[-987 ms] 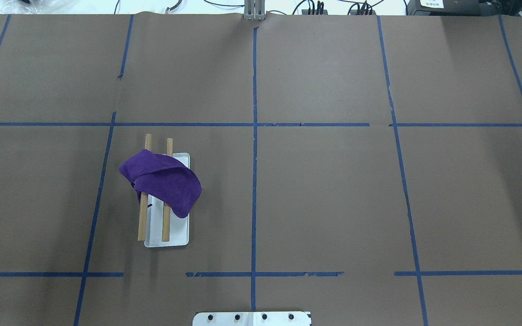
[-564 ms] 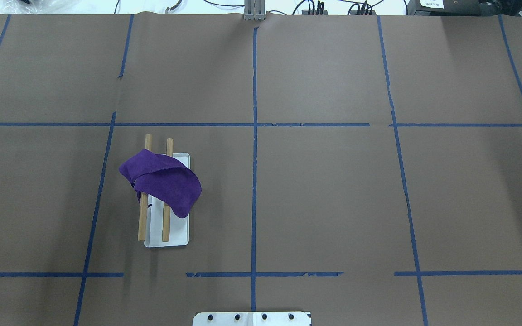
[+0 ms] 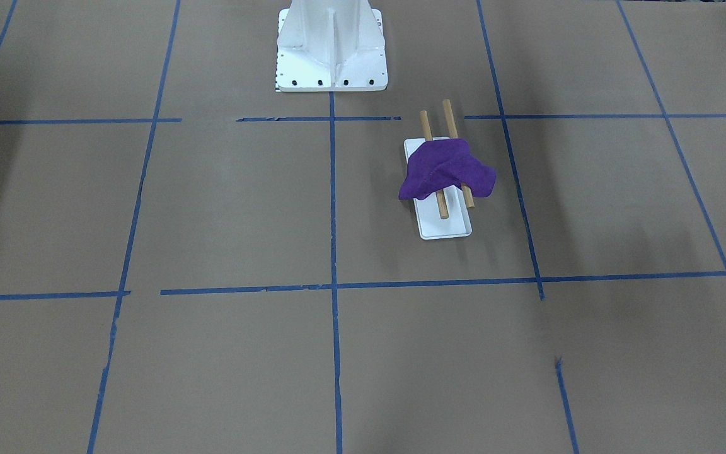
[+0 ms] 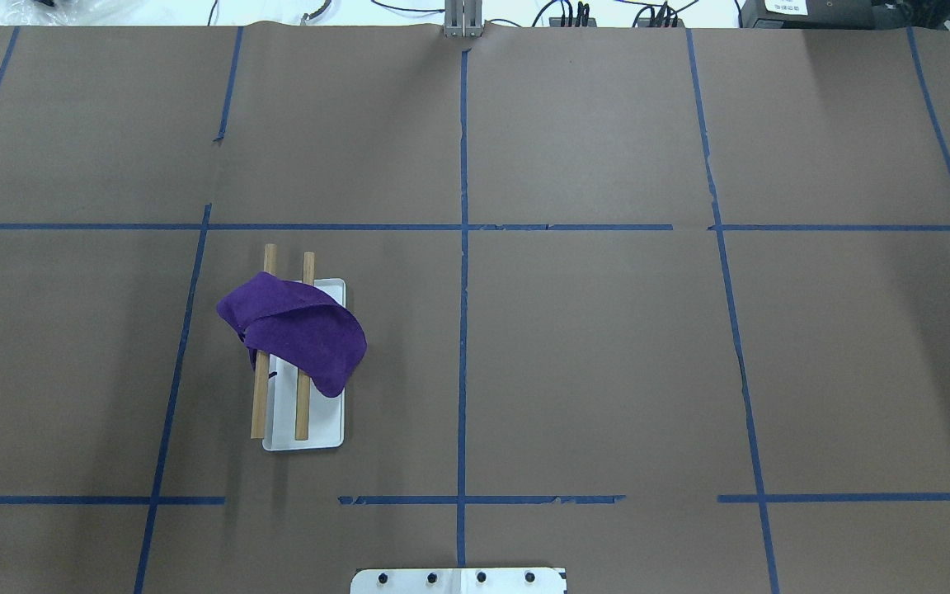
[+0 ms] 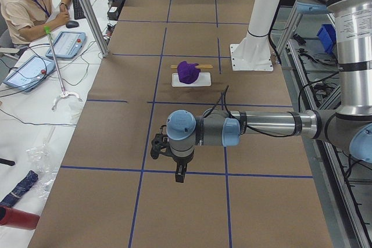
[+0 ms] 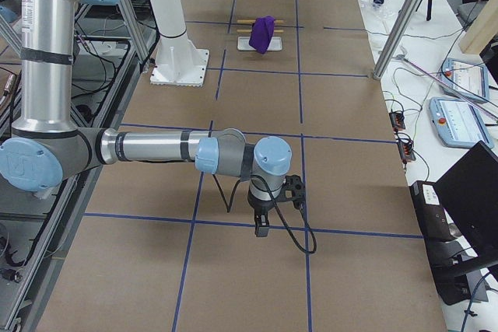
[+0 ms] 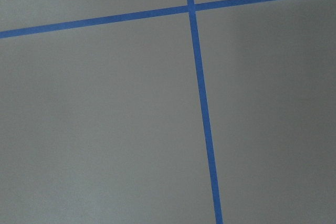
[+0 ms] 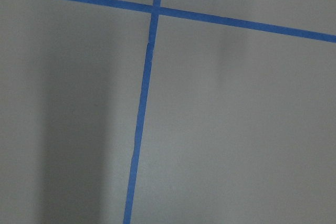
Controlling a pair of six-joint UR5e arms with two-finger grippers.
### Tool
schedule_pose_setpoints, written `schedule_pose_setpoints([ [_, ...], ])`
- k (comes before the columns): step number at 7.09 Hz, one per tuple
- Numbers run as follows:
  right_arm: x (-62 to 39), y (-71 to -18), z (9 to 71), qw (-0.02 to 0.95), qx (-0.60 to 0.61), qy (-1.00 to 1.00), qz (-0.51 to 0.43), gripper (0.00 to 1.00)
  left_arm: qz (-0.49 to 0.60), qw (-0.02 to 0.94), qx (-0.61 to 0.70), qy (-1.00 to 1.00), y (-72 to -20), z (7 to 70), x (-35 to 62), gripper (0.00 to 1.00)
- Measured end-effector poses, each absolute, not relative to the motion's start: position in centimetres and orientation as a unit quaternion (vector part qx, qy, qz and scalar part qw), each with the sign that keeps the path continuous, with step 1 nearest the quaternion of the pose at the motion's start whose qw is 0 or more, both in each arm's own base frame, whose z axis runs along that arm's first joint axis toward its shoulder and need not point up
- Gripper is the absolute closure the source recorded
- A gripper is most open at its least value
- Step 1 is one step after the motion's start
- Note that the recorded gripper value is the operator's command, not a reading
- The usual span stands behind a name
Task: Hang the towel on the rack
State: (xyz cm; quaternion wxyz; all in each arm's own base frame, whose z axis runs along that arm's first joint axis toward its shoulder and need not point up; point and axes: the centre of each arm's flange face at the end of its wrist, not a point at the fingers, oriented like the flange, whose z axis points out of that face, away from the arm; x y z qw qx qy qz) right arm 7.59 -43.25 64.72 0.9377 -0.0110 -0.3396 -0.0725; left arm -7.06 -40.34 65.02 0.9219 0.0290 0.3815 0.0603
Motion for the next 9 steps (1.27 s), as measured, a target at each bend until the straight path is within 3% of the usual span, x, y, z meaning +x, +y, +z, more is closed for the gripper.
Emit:
schedule_pose_setpoints([
  [9,7.60,-43.27,64.63,0.938,-0.010,-0.339,-0.073,0.00,0.061,0.922,0.033,0.382,-40.53,64.60,-7.09,0.00],
])
